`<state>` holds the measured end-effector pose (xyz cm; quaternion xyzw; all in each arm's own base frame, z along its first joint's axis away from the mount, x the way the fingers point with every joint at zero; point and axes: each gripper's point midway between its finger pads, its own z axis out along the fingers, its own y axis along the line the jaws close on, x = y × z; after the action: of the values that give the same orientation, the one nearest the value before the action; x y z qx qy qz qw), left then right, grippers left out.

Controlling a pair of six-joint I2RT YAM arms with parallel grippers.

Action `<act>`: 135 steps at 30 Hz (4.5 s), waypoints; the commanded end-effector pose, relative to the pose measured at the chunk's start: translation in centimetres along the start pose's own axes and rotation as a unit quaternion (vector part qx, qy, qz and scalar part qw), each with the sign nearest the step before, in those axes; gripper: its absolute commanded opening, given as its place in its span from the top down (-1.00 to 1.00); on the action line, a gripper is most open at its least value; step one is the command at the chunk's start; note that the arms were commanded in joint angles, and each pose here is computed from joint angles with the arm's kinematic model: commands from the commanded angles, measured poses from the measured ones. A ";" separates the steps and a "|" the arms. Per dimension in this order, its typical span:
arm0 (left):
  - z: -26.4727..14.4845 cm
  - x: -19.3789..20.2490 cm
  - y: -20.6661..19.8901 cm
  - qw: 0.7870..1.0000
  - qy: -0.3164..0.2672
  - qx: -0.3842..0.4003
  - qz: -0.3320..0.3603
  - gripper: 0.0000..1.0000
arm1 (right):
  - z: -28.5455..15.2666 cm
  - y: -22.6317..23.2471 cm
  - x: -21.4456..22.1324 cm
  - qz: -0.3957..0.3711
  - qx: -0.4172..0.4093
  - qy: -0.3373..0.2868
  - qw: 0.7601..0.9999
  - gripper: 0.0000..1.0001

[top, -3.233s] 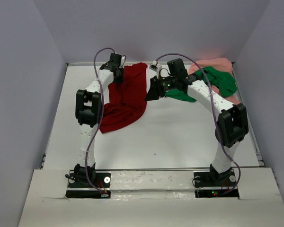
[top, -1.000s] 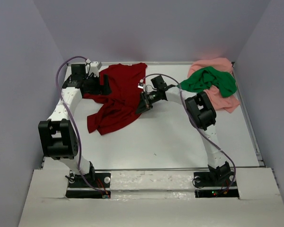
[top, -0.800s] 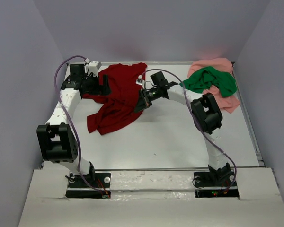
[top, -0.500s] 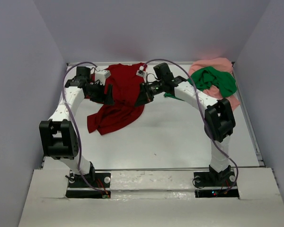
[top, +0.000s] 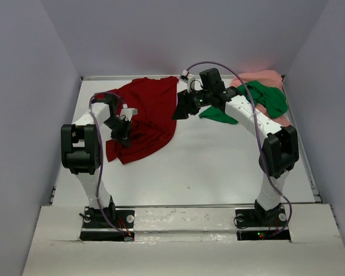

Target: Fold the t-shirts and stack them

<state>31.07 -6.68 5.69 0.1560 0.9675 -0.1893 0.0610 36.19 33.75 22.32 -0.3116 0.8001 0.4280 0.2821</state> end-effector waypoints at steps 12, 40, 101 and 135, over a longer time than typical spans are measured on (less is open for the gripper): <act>-17.7 -10.7 1.7 0.906 -0.372 -0.203 -0.014 -0.68 | 9.1 4.4 5.4 0.056 -0.159 0.114 0.979 -0.54; -23.9 -7.4 4.5 0.837 -0.507 -0.191 -0.072 -0.96 | 25.2 7.8 10.8 -0.145 0.060 0.151 0.976 1.00; -23.9 -6.0 5.6 0.836 -0.514 -0.178 -0.075 -0.97 | 26.1 9.4 15.6 -0.124 0.014 0.154 0.980 1.00; -24.2 -5.8 5.2 0.833 -0.521 -0.174 -0.067 -0.97 | 26.4 10.5 7.9 -0.164 0.011 0.069 0.984 1.00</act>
<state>37.00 5.83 25.31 -0.0604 0.8365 -0.0737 0.5396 27.46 58.95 11.30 -0.4625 0.7554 0.3555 0.2986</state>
